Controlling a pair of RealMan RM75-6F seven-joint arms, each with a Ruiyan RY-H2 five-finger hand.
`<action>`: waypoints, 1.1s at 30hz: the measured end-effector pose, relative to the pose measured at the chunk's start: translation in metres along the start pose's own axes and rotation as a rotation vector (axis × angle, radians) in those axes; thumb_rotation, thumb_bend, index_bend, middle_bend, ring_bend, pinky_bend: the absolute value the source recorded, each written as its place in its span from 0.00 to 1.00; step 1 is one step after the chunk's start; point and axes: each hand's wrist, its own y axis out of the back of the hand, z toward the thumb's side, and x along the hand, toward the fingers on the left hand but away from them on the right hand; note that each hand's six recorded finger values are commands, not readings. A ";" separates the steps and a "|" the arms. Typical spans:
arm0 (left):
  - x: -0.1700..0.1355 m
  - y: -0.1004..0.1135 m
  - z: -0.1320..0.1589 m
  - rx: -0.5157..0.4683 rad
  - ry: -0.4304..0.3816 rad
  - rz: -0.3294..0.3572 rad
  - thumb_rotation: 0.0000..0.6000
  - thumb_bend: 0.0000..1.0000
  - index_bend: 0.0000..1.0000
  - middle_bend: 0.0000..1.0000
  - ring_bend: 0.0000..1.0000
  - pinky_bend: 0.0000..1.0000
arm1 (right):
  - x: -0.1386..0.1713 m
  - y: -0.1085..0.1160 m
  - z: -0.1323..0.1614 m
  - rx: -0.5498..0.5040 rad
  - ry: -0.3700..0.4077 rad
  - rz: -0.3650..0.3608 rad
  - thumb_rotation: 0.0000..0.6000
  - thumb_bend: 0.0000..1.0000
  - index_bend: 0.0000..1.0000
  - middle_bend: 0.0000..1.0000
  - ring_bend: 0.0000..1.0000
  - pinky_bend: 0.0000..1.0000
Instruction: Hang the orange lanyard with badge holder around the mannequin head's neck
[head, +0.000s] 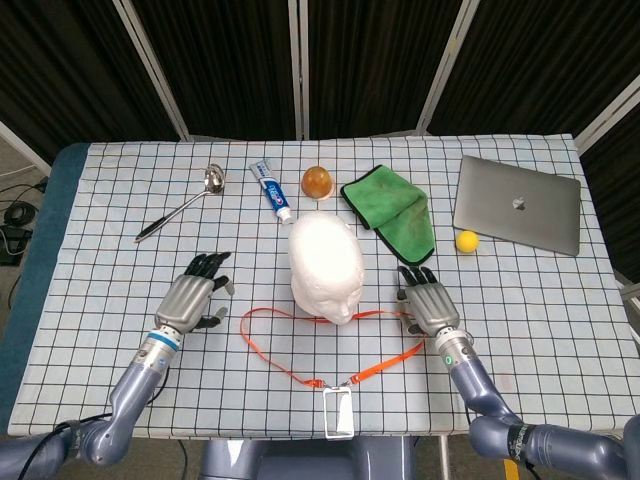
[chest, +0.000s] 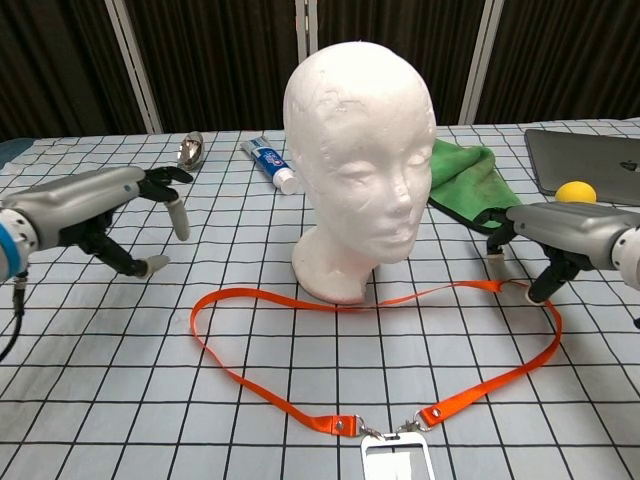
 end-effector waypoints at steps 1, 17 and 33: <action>0.004 -0.004 0.003 0.004 -0.003 -0.005 1.00 0.44 0.44 0.00 0.00 0.00 | 0.000 0.000 0.000 0.002 0.002 0.001 1.00 0.41 0.65 0.05 0.00 0.00; 0.034 -0.046 0.028 0.037 0.039 -0.091 1.00 0.44 0.45 0.00 0.00 0.00 | -0.001 0.001 0.000 0.001 0.019 0.008 1.00 0.41 0.66 0.05 0.00 0.00; 0.036 -0.061 0.033 0.039 0.045 -0.112 1.00 0.49 0.55 0.00 0.00 0.00 | 0.000 0.002 -0.002 -0.007 0.027 0.006 1.00 0.41 0.66 0.06 0.00 0.00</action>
